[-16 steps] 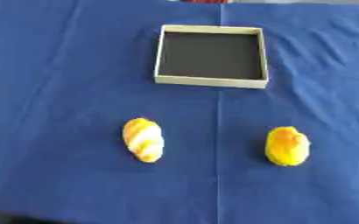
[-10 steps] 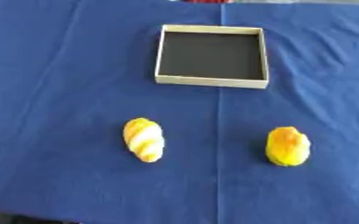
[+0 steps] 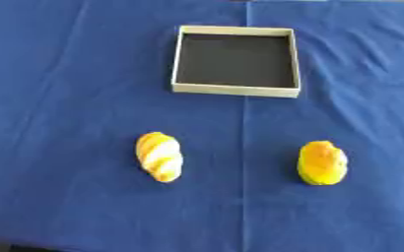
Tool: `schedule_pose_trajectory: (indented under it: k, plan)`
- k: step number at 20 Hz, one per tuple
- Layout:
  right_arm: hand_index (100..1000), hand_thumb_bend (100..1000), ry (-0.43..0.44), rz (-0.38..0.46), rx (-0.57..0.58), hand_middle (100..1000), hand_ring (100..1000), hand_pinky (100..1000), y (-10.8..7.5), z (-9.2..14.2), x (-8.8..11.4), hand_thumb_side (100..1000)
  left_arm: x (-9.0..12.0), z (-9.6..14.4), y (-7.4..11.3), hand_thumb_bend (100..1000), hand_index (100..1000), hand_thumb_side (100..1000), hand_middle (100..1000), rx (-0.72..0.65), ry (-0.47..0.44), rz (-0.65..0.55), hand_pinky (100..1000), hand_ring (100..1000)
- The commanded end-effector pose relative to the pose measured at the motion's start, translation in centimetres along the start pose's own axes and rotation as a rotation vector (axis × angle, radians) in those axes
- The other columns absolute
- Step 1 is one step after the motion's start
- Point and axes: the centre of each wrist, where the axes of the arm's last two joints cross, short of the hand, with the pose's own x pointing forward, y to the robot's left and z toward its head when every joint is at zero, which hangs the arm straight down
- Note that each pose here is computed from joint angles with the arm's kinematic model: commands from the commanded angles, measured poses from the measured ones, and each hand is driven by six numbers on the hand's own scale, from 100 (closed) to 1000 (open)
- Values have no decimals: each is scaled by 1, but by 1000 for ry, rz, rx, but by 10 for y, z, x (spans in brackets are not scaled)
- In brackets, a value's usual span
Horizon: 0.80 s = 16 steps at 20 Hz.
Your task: Pick up objects on the table and place them in the box.
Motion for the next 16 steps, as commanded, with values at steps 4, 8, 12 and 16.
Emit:
schedule_pose_trajectory:
  k: [4, 8, 12, 16]
  plan:
    - [892, 100, -88, 281, 291, 806, 930, 810, -11, 49, 12, 646, 2, -6, 17, 100, 799, 583, 783, -51, -42, -51, 878, 939]
    - [893, 100, -129, 431, 494, 832, 941, 818, -13, 83, 24, 661, 2, -6, 18, 100, 799, 582, 784, -62, -43, -50, 878, 940]
    - [891, 100, -170, 545, 675, 846, 948, 822, -15, 108, 38, 654, 2, -5, 18, 100, 796, 580, 784, -80, -40, -45, 877, 943]
    - [891, 100, -229, 609, 807, 854, 956, 825, -17, 113, 41, 641, 2, -4, 18, 100, 796, 579, 785, -102, -37, -37, 877, 944]
